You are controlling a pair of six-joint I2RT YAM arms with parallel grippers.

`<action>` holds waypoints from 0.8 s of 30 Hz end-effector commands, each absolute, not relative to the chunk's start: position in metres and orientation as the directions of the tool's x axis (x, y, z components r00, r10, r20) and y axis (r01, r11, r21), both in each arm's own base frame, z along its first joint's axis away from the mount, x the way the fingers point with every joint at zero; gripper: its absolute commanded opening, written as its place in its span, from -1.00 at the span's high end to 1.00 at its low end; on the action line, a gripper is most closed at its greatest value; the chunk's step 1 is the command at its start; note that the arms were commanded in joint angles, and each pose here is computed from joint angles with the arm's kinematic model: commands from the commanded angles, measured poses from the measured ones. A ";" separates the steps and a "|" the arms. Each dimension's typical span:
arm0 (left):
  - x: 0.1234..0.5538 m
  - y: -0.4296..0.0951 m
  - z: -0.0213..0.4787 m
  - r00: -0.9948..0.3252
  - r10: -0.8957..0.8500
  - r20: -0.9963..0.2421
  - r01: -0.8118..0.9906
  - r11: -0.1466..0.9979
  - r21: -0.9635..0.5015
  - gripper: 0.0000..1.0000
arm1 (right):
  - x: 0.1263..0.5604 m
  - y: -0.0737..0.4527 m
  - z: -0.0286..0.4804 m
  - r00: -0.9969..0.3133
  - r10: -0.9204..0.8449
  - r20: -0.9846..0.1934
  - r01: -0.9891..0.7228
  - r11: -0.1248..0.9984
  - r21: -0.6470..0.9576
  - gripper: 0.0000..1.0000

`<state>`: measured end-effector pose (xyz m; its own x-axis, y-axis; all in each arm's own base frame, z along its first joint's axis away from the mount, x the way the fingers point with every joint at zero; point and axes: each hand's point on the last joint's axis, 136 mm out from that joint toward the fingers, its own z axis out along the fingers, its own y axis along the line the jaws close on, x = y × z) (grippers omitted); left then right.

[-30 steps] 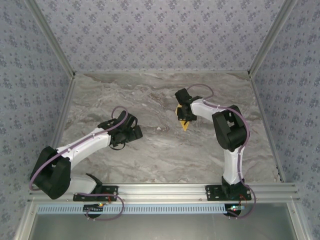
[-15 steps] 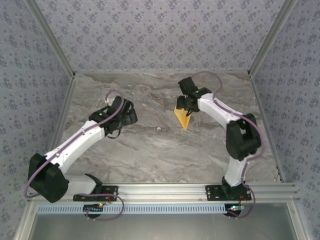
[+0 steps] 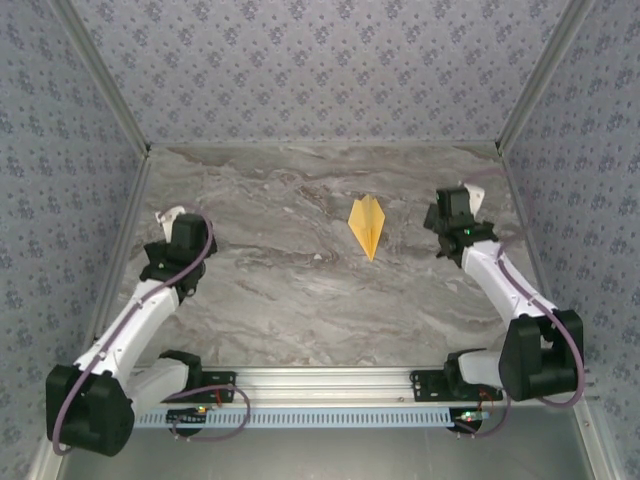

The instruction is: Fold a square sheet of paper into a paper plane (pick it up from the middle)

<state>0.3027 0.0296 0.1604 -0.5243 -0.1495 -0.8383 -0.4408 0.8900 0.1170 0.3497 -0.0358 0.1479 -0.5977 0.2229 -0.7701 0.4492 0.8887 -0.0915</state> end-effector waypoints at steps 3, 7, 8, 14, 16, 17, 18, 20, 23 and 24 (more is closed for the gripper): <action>0.317 0.039 0.160 -0.380 -0.089 -0.921 -0.429 0.899 0.090 -0.98 | 0.338 -0.066 0.142 -0.442 0.129 -0.888 0.503 0.855 -0.126 -1.00; 0.325 0.036 0.132 -0.392 -0.103 -0.914 -0.369 0.928 0.054 -0.98 | 0.340 -0.062 0.122 -0.426 0.119 -0.897 0.455 0.885 -0.099 -1.00; 0.328 0.034 0.129 -0.382 -0.092 -0.919 -0.351 0.935 0.053 -0.99 | 0.342 -0.060 0.120 -0.411 0.108 -0.905 0.443 0.892 -0.094 -1.00; 0.345 0.006 0.126 -0.330 -0.015 -0.944 -0.175 0.983 0.046 -0.99 | 0.359 -0.044 0.113 -0.374 0.040 -0.926 0.335 0.938 -0.095 -1.00; 0.352 0.002 0.127 -0.311 -0.012 -0.950 -0.149 0.988 0.036 -0.98 | 0.366 -0.040 0.114 -0.366 0.020 -0.930 0.303 0.948 -0.098 -1.00; 0.356 0.000 0.124 -0.311 -0.013 -0.950 -0.130 0.991 0.029 -0.98 | 0.370 -0.038 0.114 -0.366 0.009 -0.931 0.290 0.951 -0.105 -1.00; 0.361 -0.003 0.124 -0.309 -0.010 -0.951 -0.116 0.993 0.027 -0.99 | 0.372 -0.037 0.113 -0.365 -0.001 -0.931 0.283 0.953 -0.112 -1.00; 0.367 -0.006 0.120 -0.342 0.009 -0.940 -0.095 0.995 0.044 -0.98 | 0.376 -0.036 0.110 -0.362 -0.008 -0.932 0.268 0.957 -0.112 -1.00; 0.373 -0.005 0.119 -0.346 0.037 -0.937 -0.077 0.995 0.067 -0.98 | 0.381 -0.036 0.101 -0.369 -0.015 -0.929 0.232 0.967 -0.108 -1.00; 0.375 -0.003 0.119 -0.340 0.031 -0.940 -0.075 0.995 0.061 -0.98 | 0.382 -0.036 0.097 -0.367 -0.009 -0.930 0.228 0.969 -0.099 -1.00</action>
